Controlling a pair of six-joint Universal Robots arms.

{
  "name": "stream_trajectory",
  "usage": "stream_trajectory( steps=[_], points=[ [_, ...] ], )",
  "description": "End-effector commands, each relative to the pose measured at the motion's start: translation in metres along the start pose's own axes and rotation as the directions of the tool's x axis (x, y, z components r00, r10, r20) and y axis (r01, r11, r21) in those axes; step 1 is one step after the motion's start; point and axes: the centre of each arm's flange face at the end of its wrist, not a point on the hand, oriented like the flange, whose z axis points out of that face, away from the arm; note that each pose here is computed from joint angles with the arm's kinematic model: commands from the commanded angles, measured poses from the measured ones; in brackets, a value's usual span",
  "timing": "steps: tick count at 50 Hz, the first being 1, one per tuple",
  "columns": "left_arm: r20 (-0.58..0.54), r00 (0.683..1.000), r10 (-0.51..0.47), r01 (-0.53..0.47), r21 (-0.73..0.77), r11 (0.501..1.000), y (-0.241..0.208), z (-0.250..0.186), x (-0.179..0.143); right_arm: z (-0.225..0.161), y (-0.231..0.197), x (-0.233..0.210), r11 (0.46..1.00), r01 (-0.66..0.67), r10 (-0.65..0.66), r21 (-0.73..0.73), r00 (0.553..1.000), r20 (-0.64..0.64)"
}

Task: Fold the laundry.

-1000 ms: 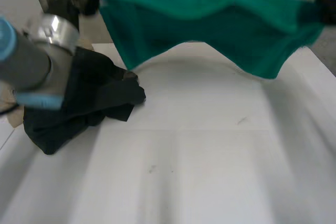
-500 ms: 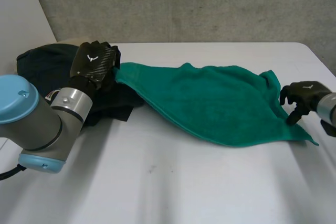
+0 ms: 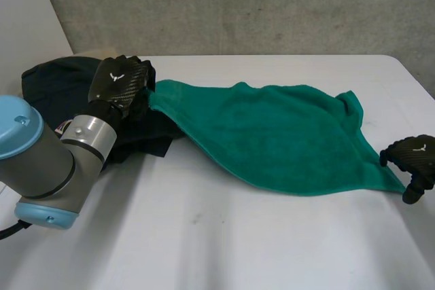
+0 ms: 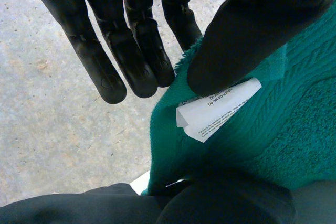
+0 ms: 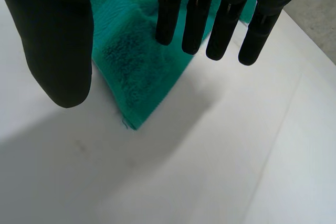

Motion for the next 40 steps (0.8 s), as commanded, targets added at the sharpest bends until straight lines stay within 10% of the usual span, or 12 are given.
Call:
stream_trajectory(
  steps=[1,27,40],
  points=[
    [-0.001,1.000,0.001,-0.001,0.000,1.000,0.000,0.000,0.000,0.010,-0.002,-0.001,0.994,-0.076,0.076,0.081,0.997,0.013],
    [0.004,1.000,0.000,0.000,-0.010,1.000,-0.004,-0.001,-0.002,0.042,-0.007,-0.005,0.994,-0.073,0.072,0.082,0.997,0.017],
    [-0.005,1.000,0.019,-0.019,-0.118,0.993,-0.090,-0.056,-0.013,-0.111,-0.112,0.078,0.990,0.092,-0.052,0.109,0.945,-0.323]
  ],
)
